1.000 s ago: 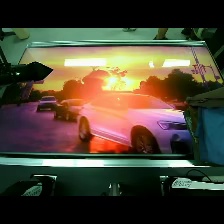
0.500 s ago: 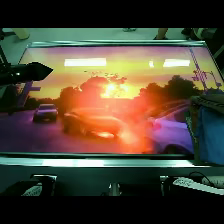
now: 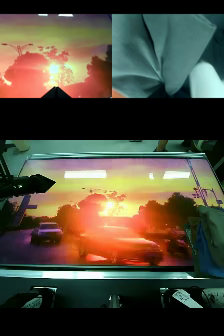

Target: Fold the shirts.

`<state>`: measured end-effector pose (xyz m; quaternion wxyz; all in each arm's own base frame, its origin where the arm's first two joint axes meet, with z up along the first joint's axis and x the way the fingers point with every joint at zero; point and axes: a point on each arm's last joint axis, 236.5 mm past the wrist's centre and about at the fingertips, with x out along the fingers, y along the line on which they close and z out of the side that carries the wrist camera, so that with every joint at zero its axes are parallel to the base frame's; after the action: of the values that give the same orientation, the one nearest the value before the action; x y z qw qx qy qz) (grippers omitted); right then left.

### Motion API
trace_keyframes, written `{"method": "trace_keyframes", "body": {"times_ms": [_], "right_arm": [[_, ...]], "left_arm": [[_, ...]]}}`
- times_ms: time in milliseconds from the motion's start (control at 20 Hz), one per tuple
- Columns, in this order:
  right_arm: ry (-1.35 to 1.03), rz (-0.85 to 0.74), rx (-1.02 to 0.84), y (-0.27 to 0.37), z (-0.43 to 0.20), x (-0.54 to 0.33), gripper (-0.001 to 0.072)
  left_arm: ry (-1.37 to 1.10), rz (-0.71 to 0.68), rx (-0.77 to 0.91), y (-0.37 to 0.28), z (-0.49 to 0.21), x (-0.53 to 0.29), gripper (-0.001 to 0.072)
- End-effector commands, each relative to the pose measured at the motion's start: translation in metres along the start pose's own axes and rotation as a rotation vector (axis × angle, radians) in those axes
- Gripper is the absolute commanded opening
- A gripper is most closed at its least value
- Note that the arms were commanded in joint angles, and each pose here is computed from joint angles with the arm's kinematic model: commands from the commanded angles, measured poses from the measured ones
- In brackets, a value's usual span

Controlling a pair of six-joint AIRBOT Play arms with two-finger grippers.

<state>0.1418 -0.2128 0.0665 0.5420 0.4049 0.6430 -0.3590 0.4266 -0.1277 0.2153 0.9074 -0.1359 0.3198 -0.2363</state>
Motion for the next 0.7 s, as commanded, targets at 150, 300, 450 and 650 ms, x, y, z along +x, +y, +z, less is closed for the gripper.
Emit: {"method": "trace_keyframes", "body": {"times_ms": [150,300,450,650], "right_arm": [[-0.218,-0.059,-0.109,-0.010,0.043,-0.002,0.0696],[-0.670,0.077,-0.292,0.065,0.104,-0.118,0.0683],[-0.908,0.209,-0.609,0.199,0.072,-0.193,0.0657],[-0.620,0.243,-0.932,0.325,-0.049,-0.109,0.0659]], "left_arm": [[0.004,-0.022,0.021,-0.013,-0.001,0.003,0.0022],[0.008,0.140,0.122,0.017,0.014,0.002,0.0019],[0.148,0.547,0.222,0.092,0.022,0.006,0.0021],[0.539,0.610,0.115,0.119,-0.071,0.041,0.0662]]}}
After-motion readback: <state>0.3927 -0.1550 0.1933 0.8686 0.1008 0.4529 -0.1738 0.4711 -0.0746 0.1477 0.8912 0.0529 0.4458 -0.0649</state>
